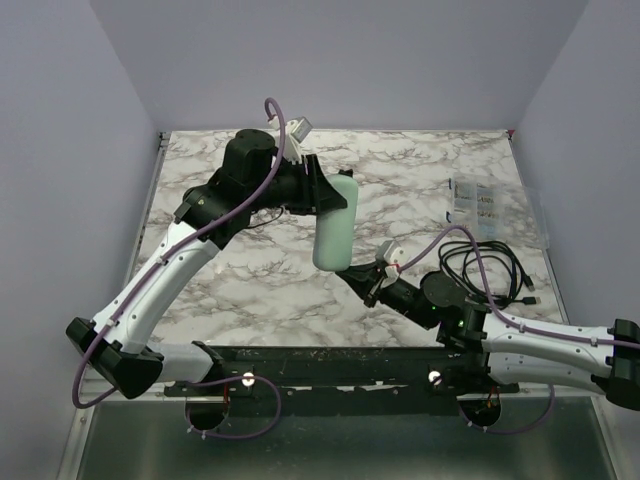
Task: Open the umbrella
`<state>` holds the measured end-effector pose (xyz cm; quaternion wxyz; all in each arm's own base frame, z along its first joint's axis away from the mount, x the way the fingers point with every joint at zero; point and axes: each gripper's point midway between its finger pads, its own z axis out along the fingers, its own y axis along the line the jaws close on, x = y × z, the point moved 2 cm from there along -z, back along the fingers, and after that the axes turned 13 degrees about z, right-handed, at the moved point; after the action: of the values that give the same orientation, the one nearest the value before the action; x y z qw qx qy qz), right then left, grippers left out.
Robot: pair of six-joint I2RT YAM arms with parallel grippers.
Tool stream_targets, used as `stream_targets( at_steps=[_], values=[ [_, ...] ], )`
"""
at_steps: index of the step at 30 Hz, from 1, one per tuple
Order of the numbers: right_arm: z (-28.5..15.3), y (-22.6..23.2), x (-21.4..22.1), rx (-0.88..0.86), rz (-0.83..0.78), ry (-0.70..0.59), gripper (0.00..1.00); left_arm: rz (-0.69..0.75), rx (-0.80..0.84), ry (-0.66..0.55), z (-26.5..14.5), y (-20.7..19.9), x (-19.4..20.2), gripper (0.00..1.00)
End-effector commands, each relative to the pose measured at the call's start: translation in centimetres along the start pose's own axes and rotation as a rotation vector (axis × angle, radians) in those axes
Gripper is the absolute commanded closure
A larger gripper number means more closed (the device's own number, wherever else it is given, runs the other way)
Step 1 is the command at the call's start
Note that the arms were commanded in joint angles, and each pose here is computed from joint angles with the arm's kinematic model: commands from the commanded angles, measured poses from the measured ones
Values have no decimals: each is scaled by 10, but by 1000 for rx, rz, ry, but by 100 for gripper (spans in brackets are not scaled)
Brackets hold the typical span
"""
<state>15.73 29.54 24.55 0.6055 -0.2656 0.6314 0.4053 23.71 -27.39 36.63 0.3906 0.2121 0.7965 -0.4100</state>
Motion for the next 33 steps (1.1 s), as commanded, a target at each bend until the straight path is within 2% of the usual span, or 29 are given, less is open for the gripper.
stream_targets(
  at_steps=[1, 8, 25, 33],
  values=[
    [1, 24, -20, -93, 116, -37, 99, 19, 42, -252, -15, -20, -57, 100],
    [4, 32, -20, -102, 259, -40, 99, -50, -5, -342, -17, -10, -60, 100],
    [4, 38, -30, -99, 497, -83, 99, -143, -87, -430, -15, 12, -53, 100],
    [16, 48, -41, -120, 555, -66, 99, -167, -116, -445, -12, 18, -46, 100]
  ],
)
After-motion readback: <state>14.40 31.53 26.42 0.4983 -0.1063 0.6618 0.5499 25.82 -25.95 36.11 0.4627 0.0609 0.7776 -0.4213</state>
